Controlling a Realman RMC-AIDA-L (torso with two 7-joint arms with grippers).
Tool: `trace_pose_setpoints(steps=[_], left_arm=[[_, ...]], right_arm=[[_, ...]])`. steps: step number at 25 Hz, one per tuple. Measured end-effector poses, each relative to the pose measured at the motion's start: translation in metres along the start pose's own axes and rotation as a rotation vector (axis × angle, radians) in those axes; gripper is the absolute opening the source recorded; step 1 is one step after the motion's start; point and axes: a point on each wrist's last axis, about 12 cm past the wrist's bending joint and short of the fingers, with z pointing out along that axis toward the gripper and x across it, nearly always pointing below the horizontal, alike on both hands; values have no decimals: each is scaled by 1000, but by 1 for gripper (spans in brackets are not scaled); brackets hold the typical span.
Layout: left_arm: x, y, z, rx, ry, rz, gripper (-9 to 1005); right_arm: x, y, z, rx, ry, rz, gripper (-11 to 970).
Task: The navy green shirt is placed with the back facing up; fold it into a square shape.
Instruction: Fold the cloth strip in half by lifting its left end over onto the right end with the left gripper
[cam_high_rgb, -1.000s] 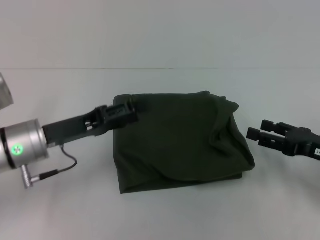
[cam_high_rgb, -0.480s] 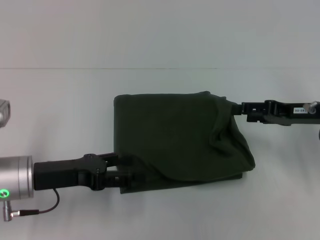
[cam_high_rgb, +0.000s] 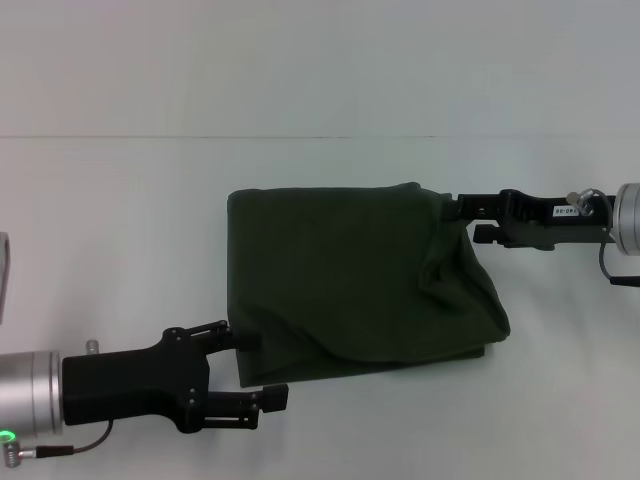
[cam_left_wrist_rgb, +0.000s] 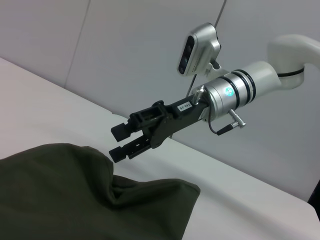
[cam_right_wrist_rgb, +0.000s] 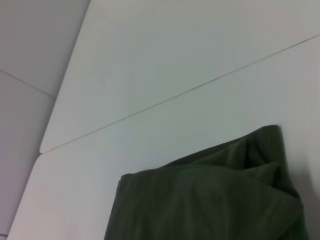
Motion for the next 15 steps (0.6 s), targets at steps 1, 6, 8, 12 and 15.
trace_pose_setpoints(steps=[1,6,8,12,15], left_arm=[[0,0,0,0,2,2,920],[1,-1,2,1,3,15,919],[1,-1,3,3,1,21,919],[2,-2,5,3,0,28,920],[1,-2,6,4,0,32,920]], right_arm=[[0,-1,0,7,-5,8,825],[1,-1,5,16,-16,35,826],[2,1,10,18,-21,37,826],[2,4,19,27,-22,39,826],[2,6,21,29,-27,36,826]])
